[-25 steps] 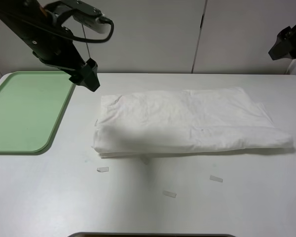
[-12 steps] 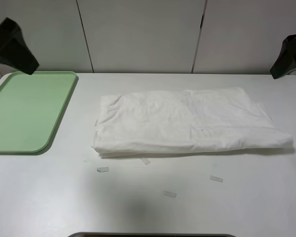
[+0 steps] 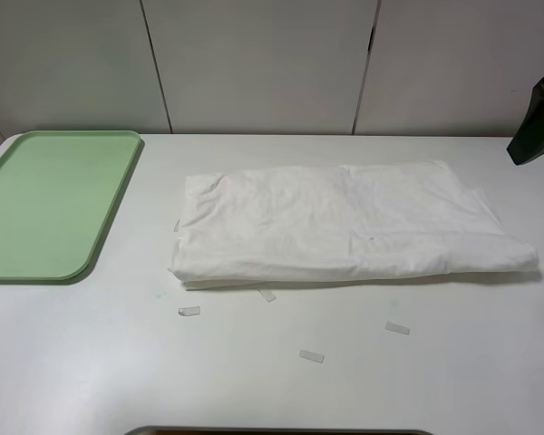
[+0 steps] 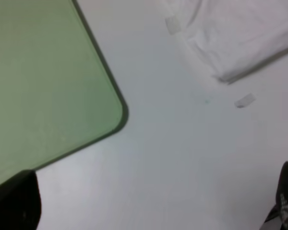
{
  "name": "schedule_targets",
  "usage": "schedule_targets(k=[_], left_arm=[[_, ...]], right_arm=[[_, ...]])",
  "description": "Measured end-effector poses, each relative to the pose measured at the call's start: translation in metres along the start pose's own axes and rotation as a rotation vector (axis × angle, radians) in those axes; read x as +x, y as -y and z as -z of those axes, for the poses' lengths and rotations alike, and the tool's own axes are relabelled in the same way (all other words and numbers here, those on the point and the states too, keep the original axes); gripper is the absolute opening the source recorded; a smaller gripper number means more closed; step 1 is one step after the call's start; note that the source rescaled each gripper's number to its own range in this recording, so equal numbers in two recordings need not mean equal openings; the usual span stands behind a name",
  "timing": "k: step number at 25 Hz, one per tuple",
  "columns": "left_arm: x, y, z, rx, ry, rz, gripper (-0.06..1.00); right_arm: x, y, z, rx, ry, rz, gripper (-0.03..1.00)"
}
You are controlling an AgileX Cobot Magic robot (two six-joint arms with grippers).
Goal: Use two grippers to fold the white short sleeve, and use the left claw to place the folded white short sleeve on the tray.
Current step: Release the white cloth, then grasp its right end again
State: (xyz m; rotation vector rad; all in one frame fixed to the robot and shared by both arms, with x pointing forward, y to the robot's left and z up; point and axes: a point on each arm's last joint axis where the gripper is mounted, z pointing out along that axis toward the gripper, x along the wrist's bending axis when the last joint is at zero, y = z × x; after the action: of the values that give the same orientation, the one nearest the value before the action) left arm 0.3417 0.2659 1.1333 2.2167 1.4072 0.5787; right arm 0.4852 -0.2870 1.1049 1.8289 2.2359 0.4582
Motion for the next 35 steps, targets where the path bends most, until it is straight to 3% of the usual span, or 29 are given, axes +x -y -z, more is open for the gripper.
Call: schedule_targets(k=[9,19,35], left_arm=[[-0.004,0.083,0.012,-0.152,-0.002,0.117,0.98],[-0.013,0.143,0.014,-0.352,0.062,0.142,0.96],[-0.020,0.151,-0.002,-0.345,0.110,0.113,0.93]], right_arm=[[0.003,0.000,0.000,0.000,-0.032,-0.017,1.00],[0.003,0.000,0.000,0.005,-0.034,-0.020,1.00],[0.003,0.007,-0.010,0.041,-0.040,-0.025,1.00]])
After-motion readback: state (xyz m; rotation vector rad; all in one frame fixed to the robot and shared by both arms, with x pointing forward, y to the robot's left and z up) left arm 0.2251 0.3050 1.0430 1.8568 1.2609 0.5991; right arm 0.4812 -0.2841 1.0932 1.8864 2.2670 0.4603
